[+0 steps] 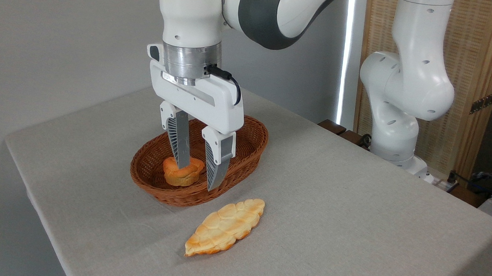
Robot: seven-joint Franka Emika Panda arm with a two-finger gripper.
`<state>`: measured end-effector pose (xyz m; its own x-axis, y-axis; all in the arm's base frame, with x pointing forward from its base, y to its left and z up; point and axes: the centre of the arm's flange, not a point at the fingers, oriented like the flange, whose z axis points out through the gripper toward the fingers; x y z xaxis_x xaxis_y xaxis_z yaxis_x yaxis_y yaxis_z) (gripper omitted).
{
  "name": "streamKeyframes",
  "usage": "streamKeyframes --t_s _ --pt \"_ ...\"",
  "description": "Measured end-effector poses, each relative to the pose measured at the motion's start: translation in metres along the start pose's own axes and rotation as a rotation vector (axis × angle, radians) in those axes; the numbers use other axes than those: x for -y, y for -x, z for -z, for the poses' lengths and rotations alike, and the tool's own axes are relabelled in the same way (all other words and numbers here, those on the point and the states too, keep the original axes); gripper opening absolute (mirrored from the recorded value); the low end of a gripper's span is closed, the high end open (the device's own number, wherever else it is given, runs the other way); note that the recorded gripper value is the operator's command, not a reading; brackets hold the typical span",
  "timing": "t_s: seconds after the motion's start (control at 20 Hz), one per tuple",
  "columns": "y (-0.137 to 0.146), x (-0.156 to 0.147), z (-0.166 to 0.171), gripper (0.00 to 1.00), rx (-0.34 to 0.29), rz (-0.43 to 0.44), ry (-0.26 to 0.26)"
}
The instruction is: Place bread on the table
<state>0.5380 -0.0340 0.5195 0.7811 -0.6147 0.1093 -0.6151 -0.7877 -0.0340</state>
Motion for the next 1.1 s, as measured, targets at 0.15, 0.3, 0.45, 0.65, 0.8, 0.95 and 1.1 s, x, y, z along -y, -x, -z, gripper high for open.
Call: streamKeyframes --t_s 0.15,0.3,0.45,0.65,0.8,0.95,1.1 --pt "-0.001 -0.002 0.000 1.00 0.005 0.001 -0.008" --pt "-0.001 -0.002 -0.001 1.00 0.010 0.002 -0.013" --pt "-0.001 -0.002 -0.001 1.00 0.011 0.003 -0.013" --pt "-0.003 -0.003 -0.001 1.00 0.011 0.000 -0.013" --pt "-0.006 -0.009 -0.001 1.00 0.009 -0.005 -0.010" --pt "-0.015 -0.023 -0.002 1.00 0.006 0.023 -0.004" --pt "-0.030 -0.048 -0.004 1.00 -0.011 0.044 0.033"
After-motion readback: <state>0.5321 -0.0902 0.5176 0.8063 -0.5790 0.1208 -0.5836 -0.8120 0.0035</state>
